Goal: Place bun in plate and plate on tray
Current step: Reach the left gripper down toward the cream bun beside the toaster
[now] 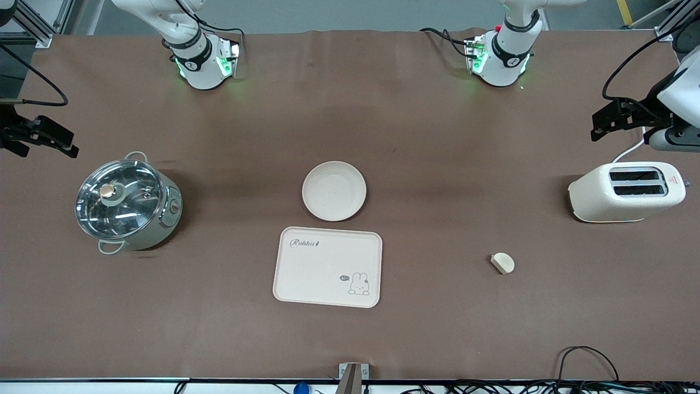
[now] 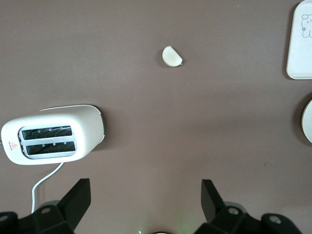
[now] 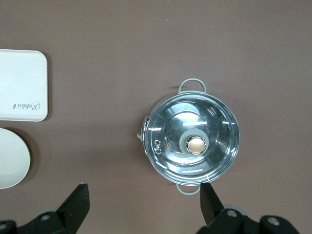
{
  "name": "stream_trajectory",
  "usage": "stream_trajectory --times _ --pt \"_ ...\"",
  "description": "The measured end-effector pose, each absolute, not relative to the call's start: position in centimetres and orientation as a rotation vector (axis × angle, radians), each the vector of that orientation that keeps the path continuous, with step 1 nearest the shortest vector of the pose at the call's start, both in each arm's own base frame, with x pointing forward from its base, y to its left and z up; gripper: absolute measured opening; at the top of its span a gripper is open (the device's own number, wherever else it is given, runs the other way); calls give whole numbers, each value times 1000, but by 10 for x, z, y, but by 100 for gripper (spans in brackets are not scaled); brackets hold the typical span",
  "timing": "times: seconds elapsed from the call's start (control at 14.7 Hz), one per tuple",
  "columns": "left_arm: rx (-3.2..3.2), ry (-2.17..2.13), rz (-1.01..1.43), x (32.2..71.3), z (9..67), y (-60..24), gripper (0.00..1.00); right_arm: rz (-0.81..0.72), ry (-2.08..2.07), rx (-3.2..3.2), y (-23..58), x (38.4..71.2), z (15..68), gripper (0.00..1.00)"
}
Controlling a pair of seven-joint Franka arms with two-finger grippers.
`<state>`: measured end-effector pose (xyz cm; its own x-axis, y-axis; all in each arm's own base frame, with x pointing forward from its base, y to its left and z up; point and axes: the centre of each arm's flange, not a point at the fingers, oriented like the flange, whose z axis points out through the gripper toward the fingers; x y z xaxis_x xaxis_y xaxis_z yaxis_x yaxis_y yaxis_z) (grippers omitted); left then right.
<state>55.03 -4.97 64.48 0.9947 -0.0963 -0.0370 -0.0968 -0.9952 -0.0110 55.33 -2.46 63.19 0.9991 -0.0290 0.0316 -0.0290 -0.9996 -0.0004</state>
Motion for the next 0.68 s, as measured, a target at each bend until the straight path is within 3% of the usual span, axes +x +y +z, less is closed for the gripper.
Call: stream_trajectory --times 0.34,0.68 --pt "-3120 155 76 554 638 -51 100 47 -42 3144 -23 553 631 100" --pt "-3108 185 88 607 565 -68 100 5 -37 3149 -20 553 619 100"
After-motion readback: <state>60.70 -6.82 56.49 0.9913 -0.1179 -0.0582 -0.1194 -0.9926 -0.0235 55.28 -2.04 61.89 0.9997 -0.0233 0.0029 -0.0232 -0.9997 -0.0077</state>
